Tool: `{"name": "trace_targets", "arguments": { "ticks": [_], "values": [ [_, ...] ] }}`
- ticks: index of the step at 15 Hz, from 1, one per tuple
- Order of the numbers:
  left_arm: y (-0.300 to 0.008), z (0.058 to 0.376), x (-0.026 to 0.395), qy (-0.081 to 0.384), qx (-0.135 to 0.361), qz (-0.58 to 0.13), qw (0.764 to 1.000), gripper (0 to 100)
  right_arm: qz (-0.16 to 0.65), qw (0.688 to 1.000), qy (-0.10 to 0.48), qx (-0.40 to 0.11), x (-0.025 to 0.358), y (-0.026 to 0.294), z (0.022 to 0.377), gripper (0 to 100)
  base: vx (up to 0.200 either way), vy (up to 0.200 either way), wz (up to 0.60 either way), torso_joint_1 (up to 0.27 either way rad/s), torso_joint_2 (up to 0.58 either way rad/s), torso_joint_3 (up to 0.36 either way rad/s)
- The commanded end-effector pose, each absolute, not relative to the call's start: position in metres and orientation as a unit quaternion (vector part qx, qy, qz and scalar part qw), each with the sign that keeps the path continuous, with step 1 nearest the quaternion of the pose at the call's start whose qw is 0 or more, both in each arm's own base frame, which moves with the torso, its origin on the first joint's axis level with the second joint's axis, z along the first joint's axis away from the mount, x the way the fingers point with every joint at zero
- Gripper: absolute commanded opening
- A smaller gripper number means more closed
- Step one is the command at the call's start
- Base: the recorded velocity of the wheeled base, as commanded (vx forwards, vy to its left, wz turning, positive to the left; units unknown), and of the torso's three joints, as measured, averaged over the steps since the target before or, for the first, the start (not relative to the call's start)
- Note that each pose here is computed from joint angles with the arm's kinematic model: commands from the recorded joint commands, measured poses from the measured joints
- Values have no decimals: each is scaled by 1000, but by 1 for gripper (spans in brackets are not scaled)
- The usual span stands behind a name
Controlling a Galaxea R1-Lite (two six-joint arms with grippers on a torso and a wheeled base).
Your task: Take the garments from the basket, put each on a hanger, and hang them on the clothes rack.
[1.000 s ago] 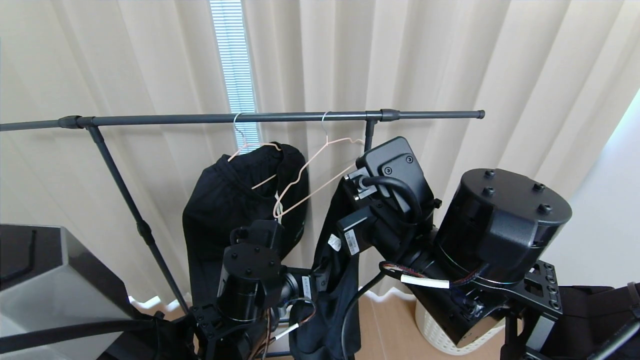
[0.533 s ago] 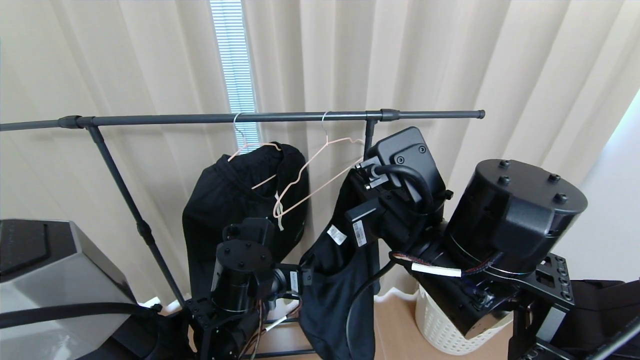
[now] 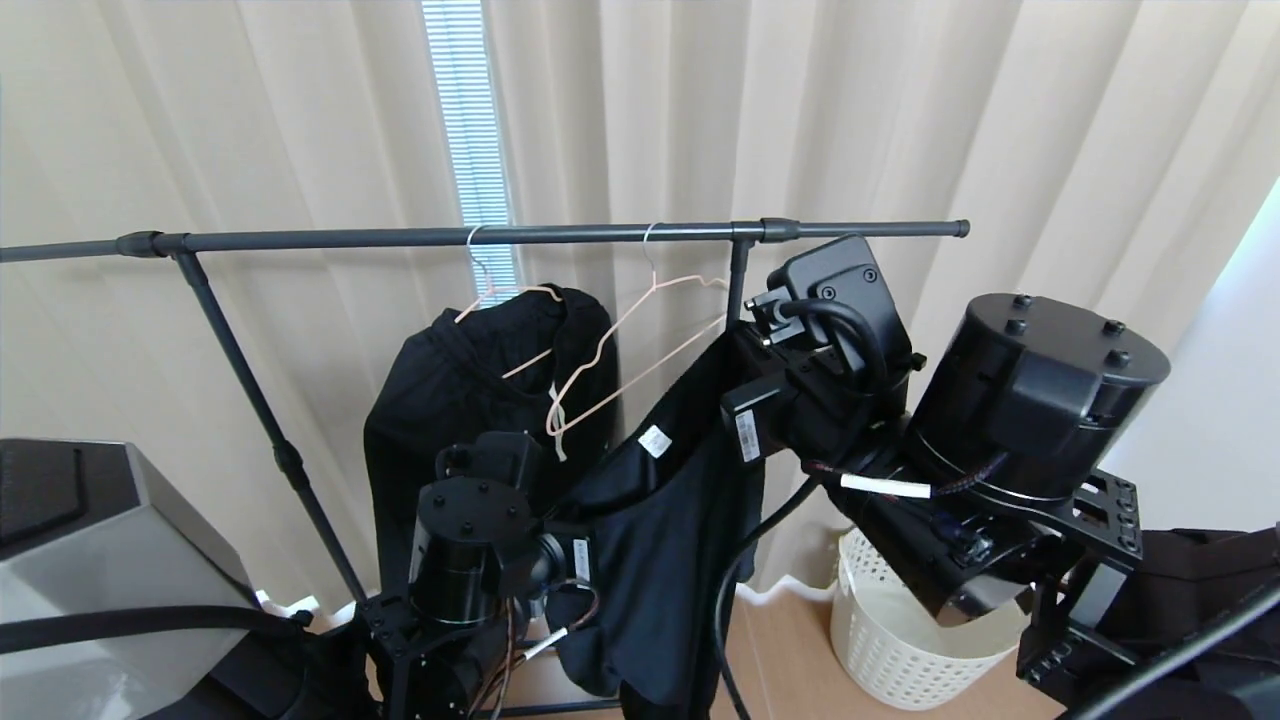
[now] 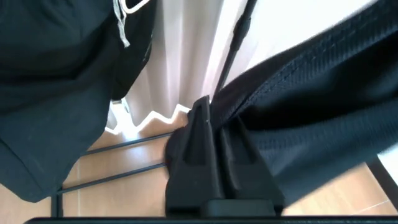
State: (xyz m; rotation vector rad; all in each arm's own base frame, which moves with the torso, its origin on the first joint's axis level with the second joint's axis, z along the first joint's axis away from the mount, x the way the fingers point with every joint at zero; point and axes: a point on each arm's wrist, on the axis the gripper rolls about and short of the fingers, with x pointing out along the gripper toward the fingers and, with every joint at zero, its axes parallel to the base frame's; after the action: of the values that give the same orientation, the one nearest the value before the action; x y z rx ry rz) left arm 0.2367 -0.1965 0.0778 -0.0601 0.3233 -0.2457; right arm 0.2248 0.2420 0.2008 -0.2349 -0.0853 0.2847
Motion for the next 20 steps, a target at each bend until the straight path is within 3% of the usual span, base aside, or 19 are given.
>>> {"name": "trace_targets", "arguments": {
  "ticks": [1,5,9,11,13,20],
  "values": [
    [-188,92,237,145,-36,-116,982,0,119,985,-38,-122,237,232,199,0,0,0,0,0,0,0],
    [-176,97,241,165,7,-98,981,0,113,982,-25,-146,244,233,188,0,0,0,0,0,0,0],
    [-168,152,241,191,29,-86,977,0,108,981,-21,-162,246,230,184,0,0,0,0,0,0,0],
    [-157,185,248,246,49,-79,965,0,103,978,-14,-180,248,226,181,0,0,0,0,0,0,0],
    [-153,198,252,294,56,-97,949,0,99,974,-7,-205,248,220,177,0,0,0,0,0,0,0],
    [-161,213,278,361,50,-148,919,0,104,963,44,-243,238,203,186,0,0,0,0,0,0,0]
  ]
}}
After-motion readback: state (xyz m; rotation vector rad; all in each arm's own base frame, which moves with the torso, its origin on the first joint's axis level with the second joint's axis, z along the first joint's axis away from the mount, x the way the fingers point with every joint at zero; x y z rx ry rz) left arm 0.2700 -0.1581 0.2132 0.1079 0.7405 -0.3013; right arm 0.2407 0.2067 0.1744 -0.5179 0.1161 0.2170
